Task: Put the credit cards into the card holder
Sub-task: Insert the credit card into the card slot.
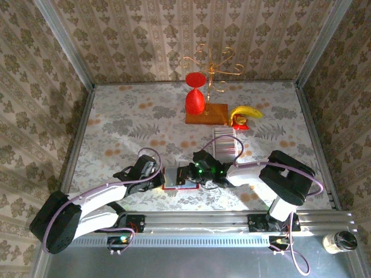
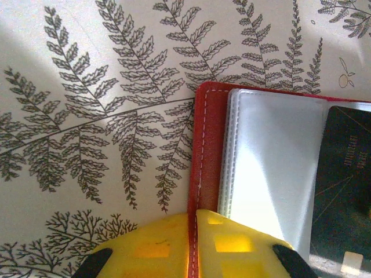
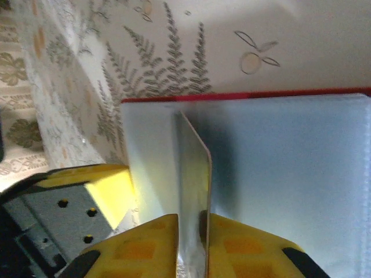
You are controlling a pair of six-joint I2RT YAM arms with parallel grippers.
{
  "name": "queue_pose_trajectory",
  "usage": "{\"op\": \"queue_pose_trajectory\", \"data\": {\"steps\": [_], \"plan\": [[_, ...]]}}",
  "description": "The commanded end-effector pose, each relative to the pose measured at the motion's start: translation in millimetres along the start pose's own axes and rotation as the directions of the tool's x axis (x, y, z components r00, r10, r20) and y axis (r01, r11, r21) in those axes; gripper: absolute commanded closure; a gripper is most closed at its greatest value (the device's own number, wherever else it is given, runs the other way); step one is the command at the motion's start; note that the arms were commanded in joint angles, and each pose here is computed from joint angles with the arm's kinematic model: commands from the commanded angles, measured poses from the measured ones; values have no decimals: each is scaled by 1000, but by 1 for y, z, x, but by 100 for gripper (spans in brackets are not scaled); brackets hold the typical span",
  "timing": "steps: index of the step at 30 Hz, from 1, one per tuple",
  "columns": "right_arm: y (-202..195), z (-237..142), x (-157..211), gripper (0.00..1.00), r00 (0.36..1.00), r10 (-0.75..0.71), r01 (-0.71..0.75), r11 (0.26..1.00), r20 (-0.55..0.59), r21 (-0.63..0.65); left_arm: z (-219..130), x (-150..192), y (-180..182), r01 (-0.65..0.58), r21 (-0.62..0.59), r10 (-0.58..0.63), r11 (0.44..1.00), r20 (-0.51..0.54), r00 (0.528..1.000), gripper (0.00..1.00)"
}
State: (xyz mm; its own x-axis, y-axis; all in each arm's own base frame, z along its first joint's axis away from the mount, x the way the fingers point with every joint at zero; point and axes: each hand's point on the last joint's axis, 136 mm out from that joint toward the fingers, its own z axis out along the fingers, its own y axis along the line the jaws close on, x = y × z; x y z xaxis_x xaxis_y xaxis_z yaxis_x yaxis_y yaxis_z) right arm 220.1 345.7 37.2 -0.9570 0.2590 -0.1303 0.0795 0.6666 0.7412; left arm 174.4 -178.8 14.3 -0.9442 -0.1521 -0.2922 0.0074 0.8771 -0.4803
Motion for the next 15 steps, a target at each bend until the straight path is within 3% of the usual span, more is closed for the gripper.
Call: {"op": "queue_pose_trajectory", "data": {"steps": [1, 6, 15], "plan": [[-19, -3, 1, 76, 999, -27, 29, 994, -16, 108, 8, 23, 23, 2, -72, -6, 997, -67, 998, 88], [-22, -2, 1, 74, 997, -62, 67, 986, -37, 153, 8, 24, 24, 1, -72, -6, 997, -69, 998, 88], [-16, 3, 4, 79, 991, -108, 120, 979, -76, 166, 9, 25, 23, -1, -73, -5, 997, -72, 997, 89]]}}
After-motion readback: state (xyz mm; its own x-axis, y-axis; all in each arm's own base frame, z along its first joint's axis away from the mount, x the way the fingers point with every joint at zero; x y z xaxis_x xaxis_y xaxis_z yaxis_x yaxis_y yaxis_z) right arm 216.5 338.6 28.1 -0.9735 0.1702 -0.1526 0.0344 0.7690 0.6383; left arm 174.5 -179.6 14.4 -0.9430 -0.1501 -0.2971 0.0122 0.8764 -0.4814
